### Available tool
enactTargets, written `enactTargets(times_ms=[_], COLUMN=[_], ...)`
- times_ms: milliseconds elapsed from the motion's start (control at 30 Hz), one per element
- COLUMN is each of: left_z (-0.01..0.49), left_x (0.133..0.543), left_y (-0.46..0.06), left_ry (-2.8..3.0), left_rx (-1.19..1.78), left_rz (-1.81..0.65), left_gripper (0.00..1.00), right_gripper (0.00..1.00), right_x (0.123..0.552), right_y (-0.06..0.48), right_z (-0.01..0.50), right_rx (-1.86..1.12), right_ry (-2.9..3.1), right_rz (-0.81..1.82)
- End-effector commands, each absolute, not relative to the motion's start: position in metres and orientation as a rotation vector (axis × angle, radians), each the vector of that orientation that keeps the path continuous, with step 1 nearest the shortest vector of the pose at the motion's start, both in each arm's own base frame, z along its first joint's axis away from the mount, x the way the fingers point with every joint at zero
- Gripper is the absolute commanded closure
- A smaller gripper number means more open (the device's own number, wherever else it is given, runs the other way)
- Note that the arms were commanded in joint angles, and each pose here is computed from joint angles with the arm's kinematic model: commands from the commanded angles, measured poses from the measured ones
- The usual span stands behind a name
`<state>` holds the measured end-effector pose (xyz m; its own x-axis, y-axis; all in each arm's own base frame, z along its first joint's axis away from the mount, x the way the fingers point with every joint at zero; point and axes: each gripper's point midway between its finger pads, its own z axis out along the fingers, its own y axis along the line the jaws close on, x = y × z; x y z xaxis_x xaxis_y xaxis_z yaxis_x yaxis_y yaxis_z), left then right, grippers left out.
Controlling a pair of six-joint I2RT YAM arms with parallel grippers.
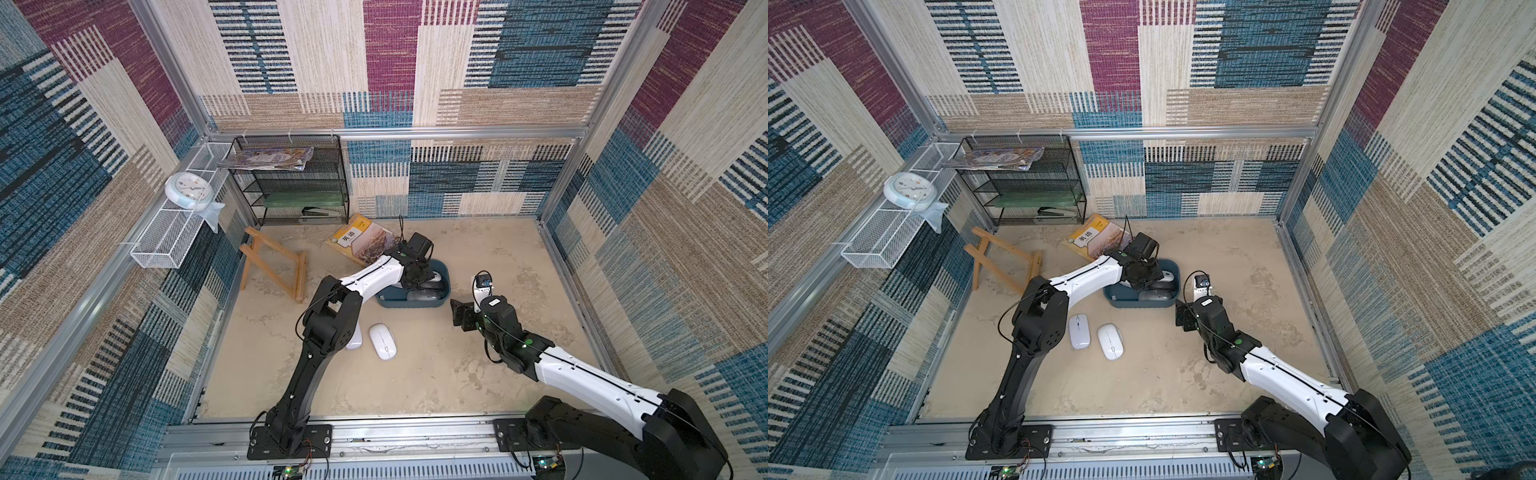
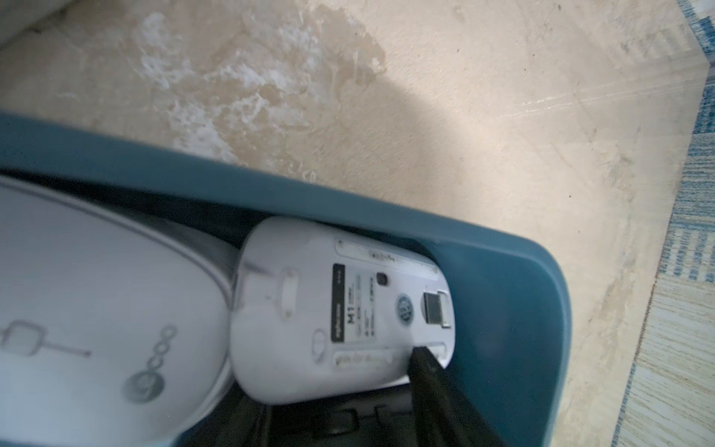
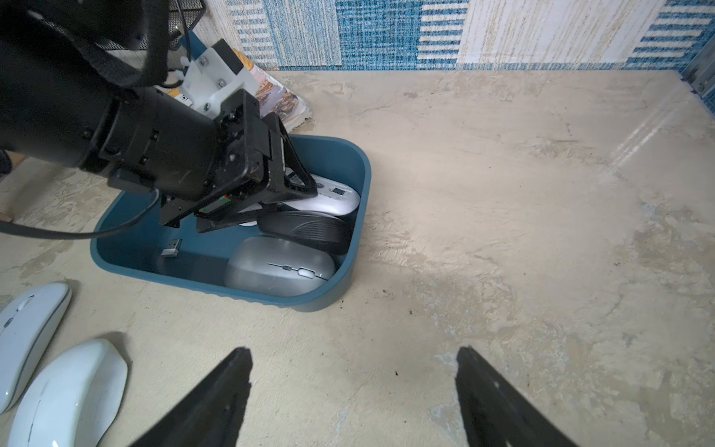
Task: Take out the mouse from the storage box
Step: Pick up the mouse from the storage box.
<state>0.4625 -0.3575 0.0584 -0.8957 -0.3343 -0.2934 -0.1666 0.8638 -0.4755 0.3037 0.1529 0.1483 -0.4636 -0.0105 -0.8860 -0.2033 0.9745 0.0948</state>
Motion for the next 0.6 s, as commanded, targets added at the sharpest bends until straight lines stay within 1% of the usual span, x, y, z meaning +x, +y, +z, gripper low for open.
enactTargets(times_ms=[0, 167, 267, 400, 567], left_z=[0.070, 0.072, 0.076, 0.083, 0.089], left_x=[0.473, 0.473, 0.474, 0.475, 0.477], left_y=[-0.364, -0.372, -0.379, -0.390, -0.385], left_ry=[2.585, 2.552, 2.506, 2.445, 2.402], left_rx=[-0.319, -0.293, -0.292, -0.283, -0.307], left_rz=[-0.674, -0.737, -0.823, -0.942, -0.959], left_gripper=[0.38, 0.38, 0.35, 0.35, 0.34], right_gripper=[0.14, 0.14, 0.14, 0.14, 0.13], right_x=[0.306, 0.306, 0.306, 0.307, 0.307], right_y=[0.156, 0.156, 0.158, 0.159, 0.160], right_z=[0.155, 0.154, 0.152, 0.151, 0.151], right_rx=[-0.139, -0.142, -0.147, -0.151, -0.155], right_ry=[2.017, 2.018, 2.023, 2.027, 2.027], right_rz=[0.250, 0.252, 0.257, 0.257, 0.262])
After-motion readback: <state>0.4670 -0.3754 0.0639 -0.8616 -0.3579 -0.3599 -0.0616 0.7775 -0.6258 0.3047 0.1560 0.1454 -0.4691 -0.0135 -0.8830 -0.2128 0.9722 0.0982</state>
